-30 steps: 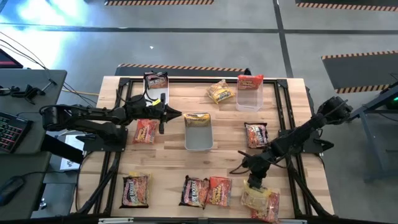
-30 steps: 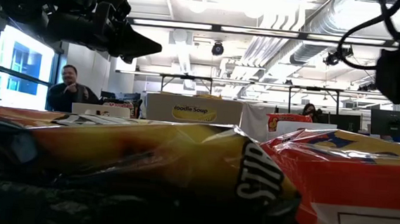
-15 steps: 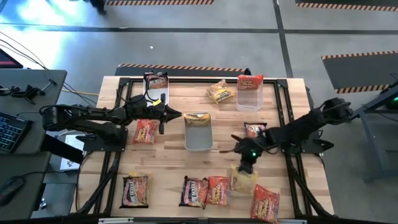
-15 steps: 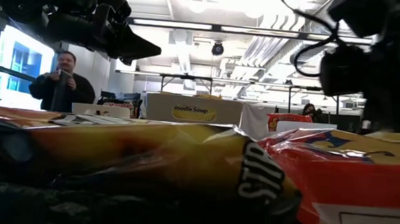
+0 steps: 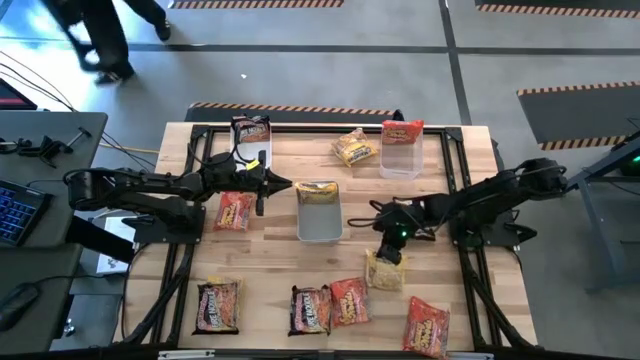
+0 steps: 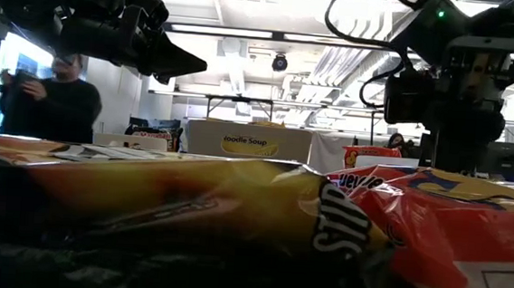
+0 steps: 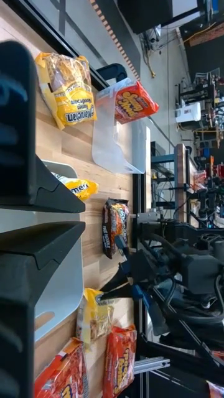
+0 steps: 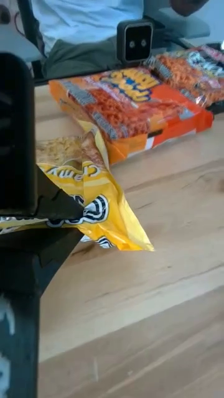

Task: Sort Maruchan noodles
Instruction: Put the bottom right yellow noodle pack into the gray bin

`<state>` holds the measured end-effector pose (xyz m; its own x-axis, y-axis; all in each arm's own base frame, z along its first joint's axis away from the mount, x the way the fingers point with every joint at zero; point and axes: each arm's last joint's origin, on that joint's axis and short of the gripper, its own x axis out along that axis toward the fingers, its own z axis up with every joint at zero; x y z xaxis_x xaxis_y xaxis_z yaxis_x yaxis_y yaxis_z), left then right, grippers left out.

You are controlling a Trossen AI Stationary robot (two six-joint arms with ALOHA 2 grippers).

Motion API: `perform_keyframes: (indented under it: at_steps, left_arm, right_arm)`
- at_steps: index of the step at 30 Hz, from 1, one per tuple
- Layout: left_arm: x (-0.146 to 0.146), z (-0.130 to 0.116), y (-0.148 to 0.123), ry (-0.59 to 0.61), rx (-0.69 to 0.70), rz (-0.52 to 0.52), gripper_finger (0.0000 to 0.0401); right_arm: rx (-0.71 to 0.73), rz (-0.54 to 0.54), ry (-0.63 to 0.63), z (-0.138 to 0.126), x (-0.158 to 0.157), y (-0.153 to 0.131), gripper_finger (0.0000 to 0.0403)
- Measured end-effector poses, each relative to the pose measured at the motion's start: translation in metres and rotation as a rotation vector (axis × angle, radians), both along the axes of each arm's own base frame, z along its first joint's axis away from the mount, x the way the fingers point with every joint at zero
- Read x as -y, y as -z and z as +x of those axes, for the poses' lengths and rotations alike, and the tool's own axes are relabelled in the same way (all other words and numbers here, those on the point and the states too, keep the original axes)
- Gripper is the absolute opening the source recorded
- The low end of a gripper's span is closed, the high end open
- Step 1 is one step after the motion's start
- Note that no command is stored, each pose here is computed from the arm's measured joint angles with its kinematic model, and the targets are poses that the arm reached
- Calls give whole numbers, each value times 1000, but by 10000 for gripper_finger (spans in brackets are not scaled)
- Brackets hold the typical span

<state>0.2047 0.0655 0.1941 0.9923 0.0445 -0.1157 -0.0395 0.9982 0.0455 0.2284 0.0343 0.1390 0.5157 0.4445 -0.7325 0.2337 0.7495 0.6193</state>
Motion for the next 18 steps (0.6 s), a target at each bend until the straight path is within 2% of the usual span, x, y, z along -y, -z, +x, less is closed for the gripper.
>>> perform_keyframes:
  at_steps: [5, 8, 12, 18]
  left_arm:
    - [0, 0, 0, 0, 0, 0, 26]
    - [0, 0, 0, 0, 1, -4, 26]
    - [0, 0, 0, -6, 2, -53, 26]
    - [4, 1, 2, 3, -18, -172, 26]
  right_arm:
    - [8, -31, -25, 0, 2, 0, 0]
    - [16, -85, -50, 6, 2, -9, 0]
    - [14, -192, -90, 19, 1, -35, 0]
    - [87, -372, -104, 36, -12, -79, 0]
